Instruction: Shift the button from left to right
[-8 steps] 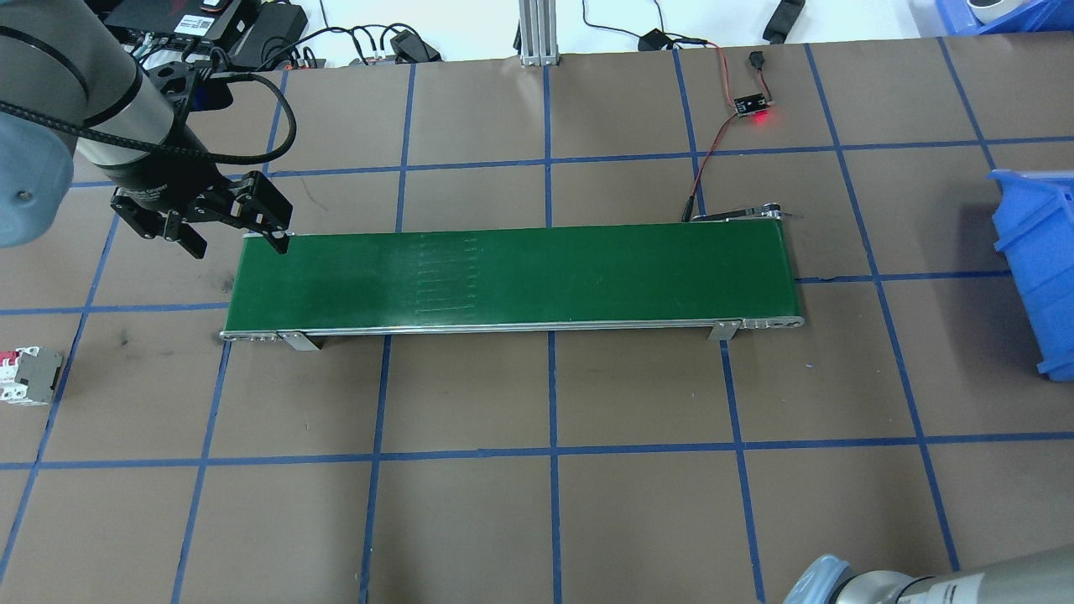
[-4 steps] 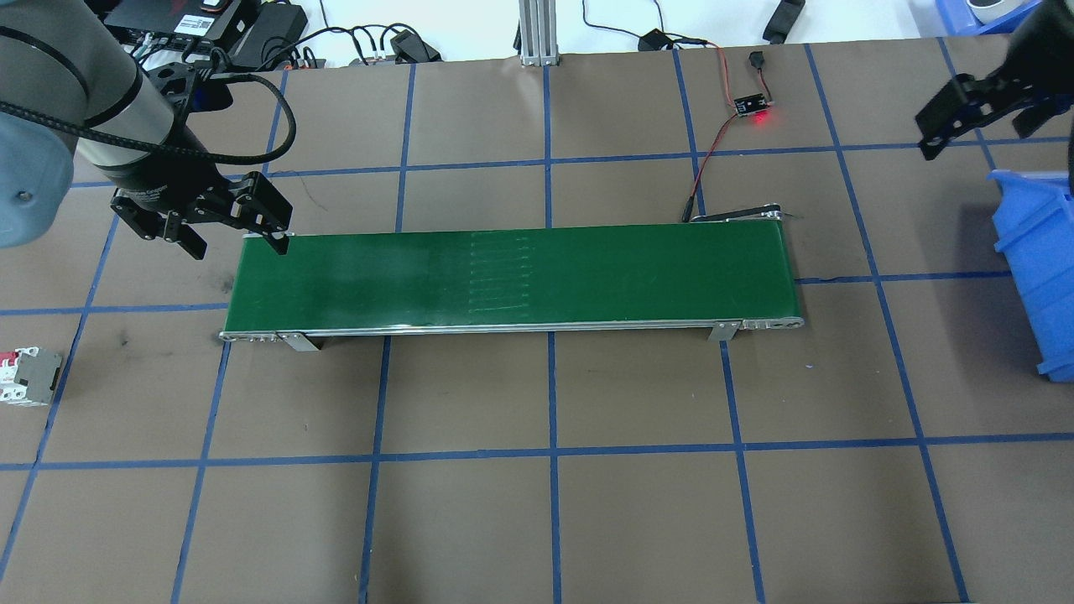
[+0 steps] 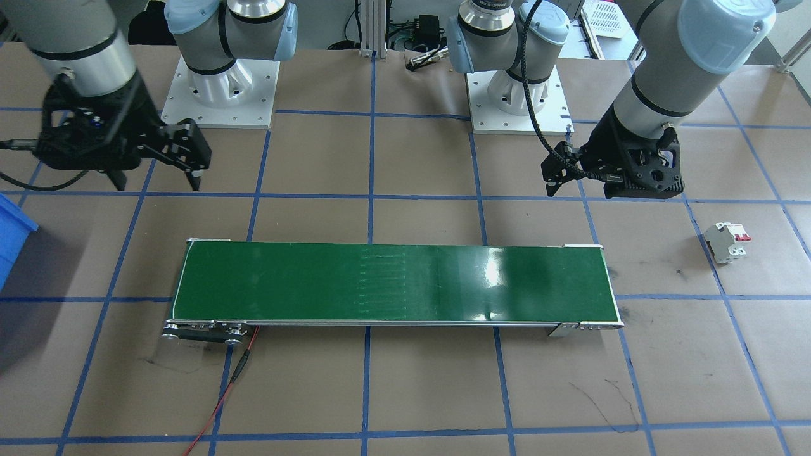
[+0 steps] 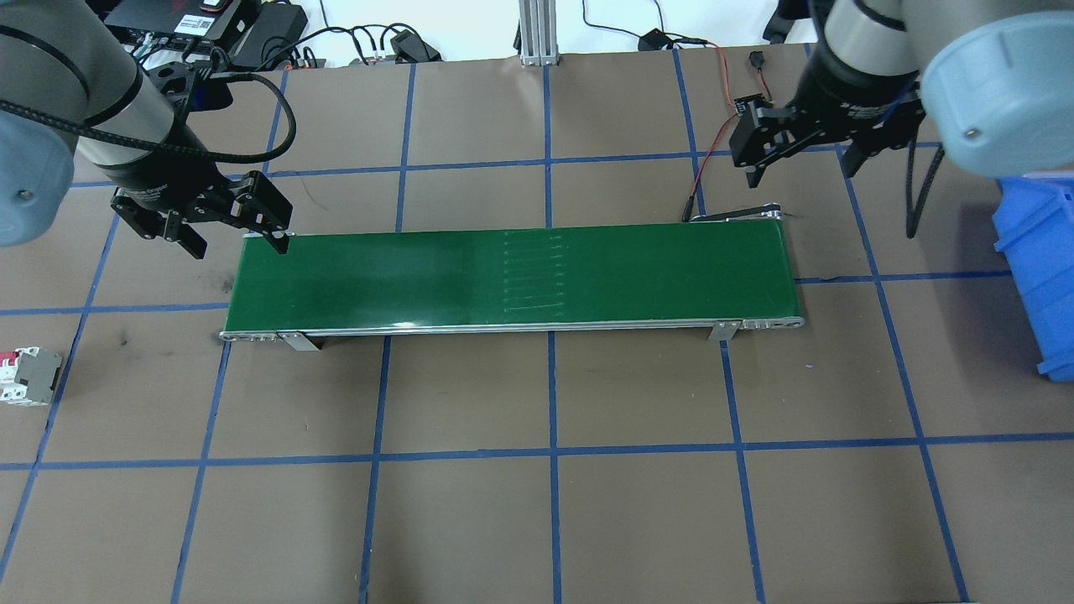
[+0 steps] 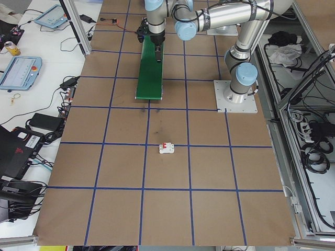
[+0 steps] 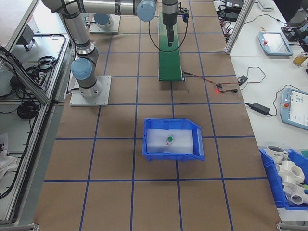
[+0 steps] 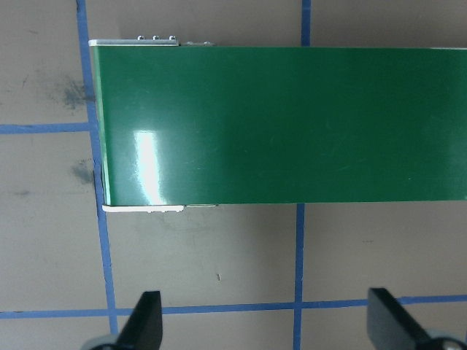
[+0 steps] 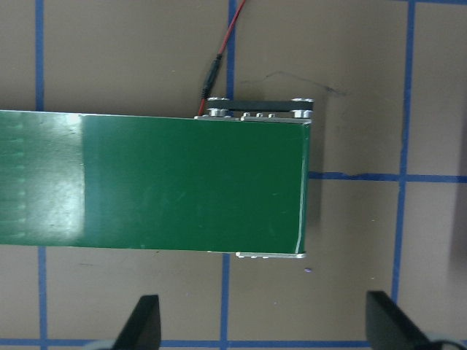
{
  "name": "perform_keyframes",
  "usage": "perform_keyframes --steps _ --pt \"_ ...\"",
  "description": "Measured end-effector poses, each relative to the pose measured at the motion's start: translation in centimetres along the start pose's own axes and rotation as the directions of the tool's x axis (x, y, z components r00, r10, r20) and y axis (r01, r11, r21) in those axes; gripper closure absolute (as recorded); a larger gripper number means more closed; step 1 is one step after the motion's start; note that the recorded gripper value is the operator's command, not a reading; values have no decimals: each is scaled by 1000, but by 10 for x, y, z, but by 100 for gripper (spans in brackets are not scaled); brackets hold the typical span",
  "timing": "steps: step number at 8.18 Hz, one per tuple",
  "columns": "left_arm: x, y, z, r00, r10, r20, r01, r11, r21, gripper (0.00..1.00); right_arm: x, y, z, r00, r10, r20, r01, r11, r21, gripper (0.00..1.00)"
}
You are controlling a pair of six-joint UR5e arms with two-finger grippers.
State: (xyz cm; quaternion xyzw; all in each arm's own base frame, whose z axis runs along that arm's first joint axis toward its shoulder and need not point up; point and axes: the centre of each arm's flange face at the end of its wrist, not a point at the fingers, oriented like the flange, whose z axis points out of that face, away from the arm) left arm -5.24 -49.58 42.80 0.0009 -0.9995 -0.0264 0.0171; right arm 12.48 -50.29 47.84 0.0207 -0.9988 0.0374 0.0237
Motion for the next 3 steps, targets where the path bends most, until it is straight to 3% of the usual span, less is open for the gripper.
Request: perform_keyframes --steps 3 --pt "0 0 0 1000 -1 0 1 1000 0 0 -38 5 8 1000 6 4 -6 1000 -16 0"
